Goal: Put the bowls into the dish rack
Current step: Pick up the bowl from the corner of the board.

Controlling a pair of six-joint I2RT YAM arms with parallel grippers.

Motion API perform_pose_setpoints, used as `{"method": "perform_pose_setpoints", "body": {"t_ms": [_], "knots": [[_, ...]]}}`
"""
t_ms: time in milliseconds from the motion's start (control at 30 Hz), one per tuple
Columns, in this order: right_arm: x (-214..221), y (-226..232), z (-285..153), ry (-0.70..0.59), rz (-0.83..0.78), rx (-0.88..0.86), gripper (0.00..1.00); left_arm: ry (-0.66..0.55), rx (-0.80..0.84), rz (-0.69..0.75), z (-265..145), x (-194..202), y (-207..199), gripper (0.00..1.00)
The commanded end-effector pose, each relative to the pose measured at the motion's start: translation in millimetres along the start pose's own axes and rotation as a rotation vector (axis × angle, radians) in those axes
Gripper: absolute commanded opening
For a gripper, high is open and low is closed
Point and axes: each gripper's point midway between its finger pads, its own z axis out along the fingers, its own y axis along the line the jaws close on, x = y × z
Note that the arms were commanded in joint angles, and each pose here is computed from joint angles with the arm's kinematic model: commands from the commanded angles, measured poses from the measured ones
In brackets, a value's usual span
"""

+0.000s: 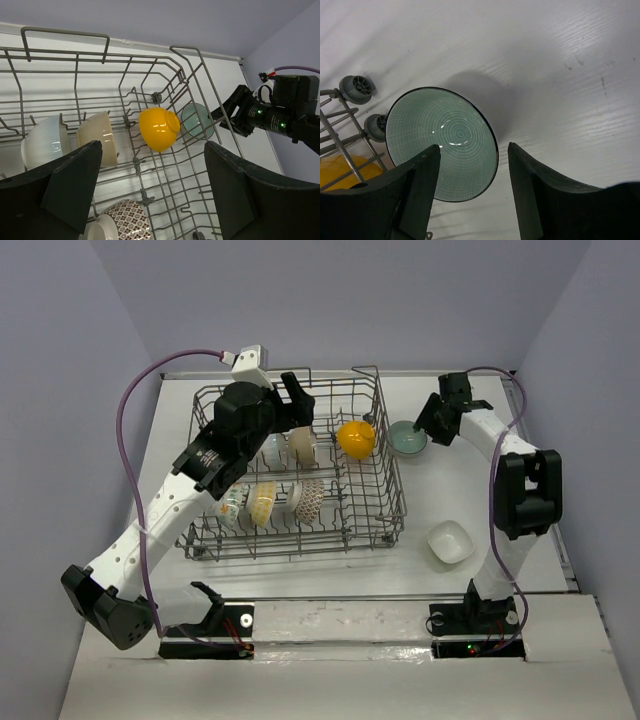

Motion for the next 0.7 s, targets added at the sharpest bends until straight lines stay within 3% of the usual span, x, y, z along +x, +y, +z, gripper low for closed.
{"method": "perform_pose_setpoints", "body": {"t_ms": [0, 300, 667], "knots": [[-25, 22, 2, -0.054, -0.005, -0.057, 0.62, -0.055, 0.026, 0.008, -10, -17, -6, 0.92], [-6, 5, 26, -0.006, -0.014, 0.01, 0.56, -0.05, 0.017, 0.007, -9, -18, -6, 0.92], [8, -3, 39, 0.019, -0.02, 0.027, 0.38, -0.033, 0.017, -0.009, -10, -13, -6, 0.92]]}}
